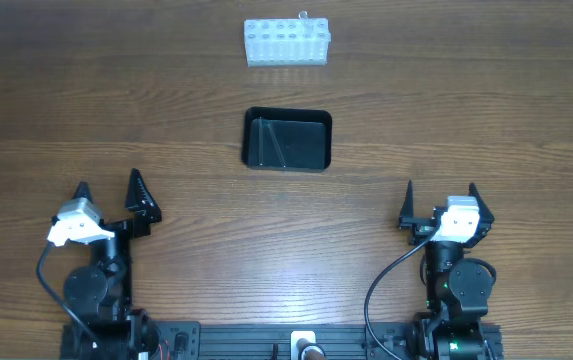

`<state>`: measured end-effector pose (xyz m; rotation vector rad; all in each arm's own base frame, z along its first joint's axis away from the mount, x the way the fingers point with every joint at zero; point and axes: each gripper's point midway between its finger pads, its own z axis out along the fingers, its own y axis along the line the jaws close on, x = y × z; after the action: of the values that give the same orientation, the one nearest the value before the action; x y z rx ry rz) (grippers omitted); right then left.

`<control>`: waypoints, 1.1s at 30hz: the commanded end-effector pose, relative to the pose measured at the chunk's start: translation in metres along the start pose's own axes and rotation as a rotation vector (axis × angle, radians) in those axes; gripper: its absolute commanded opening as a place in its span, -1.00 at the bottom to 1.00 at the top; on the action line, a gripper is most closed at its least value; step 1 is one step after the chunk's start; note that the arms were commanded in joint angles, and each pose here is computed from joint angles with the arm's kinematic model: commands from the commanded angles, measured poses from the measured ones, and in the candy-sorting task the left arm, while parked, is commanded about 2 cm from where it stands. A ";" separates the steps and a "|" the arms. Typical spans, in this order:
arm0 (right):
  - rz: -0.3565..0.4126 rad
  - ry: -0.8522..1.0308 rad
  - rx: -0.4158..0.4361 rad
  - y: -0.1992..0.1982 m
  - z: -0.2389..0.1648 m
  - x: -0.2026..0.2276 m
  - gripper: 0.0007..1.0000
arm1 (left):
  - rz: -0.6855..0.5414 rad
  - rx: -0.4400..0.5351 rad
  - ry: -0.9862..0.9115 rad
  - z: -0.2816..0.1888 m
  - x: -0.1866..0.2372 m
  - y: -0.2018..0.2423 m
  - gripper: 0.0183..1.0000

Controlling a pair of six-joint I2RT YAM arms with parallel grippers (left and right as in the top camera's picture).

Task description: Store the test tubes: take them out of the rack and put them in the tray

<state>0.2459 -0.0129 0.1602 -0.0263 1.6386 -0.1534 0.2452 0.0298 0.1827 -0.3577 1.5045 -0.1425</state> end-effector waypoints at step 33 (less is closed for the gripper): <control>-0.001 -0.001 -0.010 0.002 0.000 0.001 0.98 | 0.320 0.063 0.111 -0.002 0.028 -0.005 1.00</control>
<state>0.2459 -0.0129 0.1602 -0.0263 1.6386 -0.1534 0.2457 0.0182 0.1578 -0.0798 1.6440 0.0419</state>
